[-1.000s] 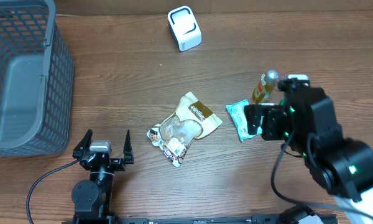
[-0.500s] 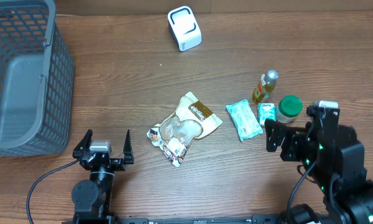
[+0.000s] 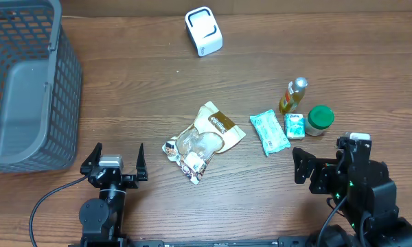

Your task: Scan the item barcode

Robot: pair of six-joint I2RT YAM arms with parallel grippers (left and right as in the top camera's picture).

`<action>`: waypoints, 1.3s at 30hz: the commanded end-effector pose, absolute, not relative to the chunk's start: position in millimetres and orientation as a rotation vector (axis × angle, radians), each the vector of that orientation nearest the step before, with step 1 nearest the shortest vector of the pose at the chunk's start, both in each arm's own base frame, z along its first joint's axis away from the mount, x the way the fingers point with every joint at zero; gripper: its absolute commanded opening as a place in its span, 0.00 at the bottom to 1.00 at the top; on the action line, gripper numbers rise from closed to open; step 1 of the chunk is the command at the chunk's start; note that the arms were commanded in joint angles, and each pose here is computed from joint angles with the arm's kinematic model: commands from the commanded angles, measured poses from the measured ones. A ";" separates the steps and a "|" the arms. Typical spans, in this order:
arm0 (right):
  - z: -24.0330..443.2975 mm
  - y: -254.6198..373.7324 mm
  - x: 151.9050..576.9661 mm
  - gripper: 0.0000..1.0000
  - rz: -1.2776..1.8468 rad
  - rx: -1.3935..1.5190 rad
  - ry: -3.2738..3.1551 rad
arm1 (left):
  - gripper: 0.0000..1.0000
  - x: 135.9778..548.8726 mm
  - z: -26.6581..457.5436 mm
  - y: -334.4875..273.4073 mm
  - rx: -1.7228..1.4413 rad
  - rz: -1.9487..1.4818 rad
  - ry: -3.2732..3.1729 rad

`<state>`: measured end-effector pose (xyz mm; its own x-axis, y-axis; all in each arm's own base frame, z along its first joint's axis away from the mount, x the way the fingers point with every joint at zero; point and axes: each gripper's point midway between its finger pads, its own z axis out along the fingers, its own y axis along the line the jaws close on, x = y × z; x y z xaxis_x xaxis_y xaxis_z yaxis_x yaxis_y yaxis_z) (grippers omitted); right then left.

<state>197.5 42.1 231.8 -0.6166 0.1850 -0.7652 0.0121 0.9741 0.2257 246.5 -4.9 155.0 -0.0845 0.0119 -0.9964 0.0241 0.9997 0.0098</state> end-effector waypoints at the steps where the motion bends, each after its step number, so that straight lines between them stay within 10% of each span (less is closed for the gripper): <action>1: 231.6 41.0 196.1 1.00 0.265 0.147 2.186 | 1.00 246.0 155.9 -6.5 0.050 -0.002 1.647; 23: 203.3 21.1 186.0 1.00 0.279 0.234 1.963 | 1.00 246.0 156.0 -6.5 0.050 -0.002 1.647; 39: 276.0 38.9 207.6 1.00 0.324 0.007 1.487 | 1.00 246.0 155.9 -6.5 0.050 -0.002 1.647</action>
